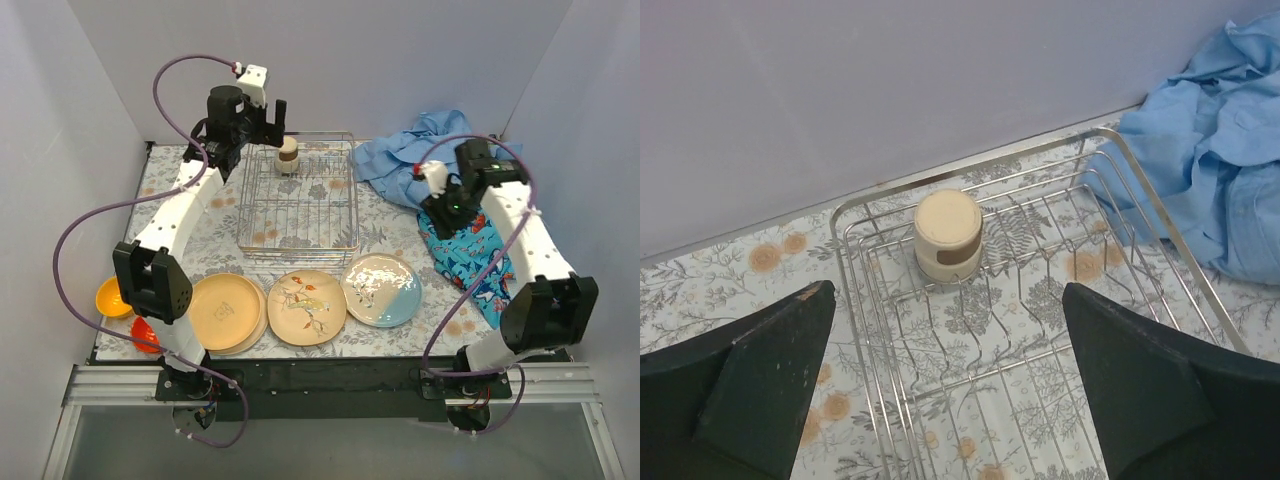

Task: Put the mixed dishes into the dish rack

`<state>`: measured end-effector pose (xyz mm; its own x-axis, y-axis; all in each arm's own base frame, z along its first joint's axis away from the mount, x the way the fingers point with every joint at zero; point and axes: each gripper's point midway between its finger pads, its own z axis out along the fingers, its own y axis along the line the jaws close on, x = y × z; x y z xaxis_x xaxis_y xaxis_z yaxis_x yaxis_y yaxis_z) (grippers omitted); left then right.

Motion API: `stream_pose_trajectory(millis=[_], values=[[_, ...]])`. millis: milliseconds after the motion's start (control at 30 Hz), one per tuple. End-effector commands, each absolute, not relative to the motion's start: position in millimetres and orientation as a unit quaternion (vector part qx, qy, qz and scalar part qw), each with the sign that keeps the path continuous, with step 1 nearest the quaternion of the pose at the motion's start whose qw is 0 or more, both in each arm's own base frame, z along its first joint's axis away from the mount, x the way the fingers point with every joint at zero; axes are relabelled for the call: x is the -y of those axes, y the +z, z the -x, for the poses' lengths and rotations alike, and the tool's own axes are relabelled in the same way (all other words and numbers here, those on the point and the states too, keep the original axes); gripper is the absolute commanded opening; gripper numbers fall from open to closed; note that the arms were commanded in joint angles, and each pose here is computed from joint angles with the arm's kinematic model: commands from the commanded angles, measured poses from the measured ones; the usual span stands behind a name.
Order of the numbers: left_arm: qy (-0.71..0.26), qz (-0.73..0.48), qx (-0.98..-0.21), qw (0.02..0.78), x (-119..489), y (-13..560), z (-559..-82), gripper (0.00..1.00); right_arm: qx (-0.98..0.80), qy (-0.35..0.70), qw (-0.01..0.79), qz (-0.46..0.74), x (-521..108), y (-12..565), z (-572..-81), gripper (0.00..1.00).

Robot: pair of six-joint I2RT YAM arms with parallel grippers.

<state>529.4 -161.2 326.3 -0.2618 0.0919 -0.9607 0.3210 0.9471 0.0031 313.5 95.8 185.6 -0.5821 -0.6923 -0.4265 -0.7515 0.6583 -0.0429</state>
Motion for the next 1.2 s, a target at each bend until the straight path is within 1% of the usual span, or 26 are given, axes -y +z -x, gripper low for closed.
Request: stream_pose_trajectory(millis=[0, 67, 100, 167, 200, 300, 500, 600, 733, 1000, 1167], values=[[-0.048, -0.173, -0.783, 0.595, 172, 317, -506, 0.98, -0.928, 0.044, 0.119, 0.351, -12, 180, -237, 0.52], [-0.063, -0.160, -0.795, 0.581, 174, 305, -501, 0.98, -0.926, 0.020, 0.096, 0.364, 7, 171, -216, 0.52], [-0.075, -0.164, -0.798, 0.576, 177, 302, -498, 0.98, -0.933, -0.001, 0.106, 0.343, 23, 175, -206, 0.52], [-0.084, -0.161, -0.805, 0.565, 180, 294, -496, 0.98, -0.936, -0.022, 0.088, 0.340, 40, 166, -187, 0.52], [-0.087, -0.162, -0.808, 0.559, 181, 289, -496, 0.98, -0.941, -0.049, 0.088, 0.323, 55, 169, -177, 0.52], [-0.088, -0.160, -0.813, 0.553, 183, 287, -498, 0.98, -0.950, -0.086, 0.065, 0.292, 81, 164, -152, 0.50], [-0.107, -0.169, -0.813, 0.546, 195, 283, -509, 0.98, -0.968, -0.088, 0.020, 0.234, 105, 146, -118, 0.50], [-0.118, -0.162, -0.813, 0.546, 199, 284, -513, 0.98, -0.971, -0.074, -0.001, 0.227, 104, 135, -110, 0.50], [-0.127, -0.162, -0.813, 0.545, 204, 285, -513, 0.98, -0.974, -0.074, -0.006, 0.213, 108, 129, -113, 0.50], [-0.120, -0.162, -0.817, 0.540, 201, 278, -513, 0.98, -0.978, -0.086, -0.042, 0.187, 124, 115, -108, 0.50], [-0.123, -0.158, -0.819, 0.537, 202, 276, -513, 0.98, -0.979, -0.072, -0.061, 0.179, 125, 104, -105, 0.50]])
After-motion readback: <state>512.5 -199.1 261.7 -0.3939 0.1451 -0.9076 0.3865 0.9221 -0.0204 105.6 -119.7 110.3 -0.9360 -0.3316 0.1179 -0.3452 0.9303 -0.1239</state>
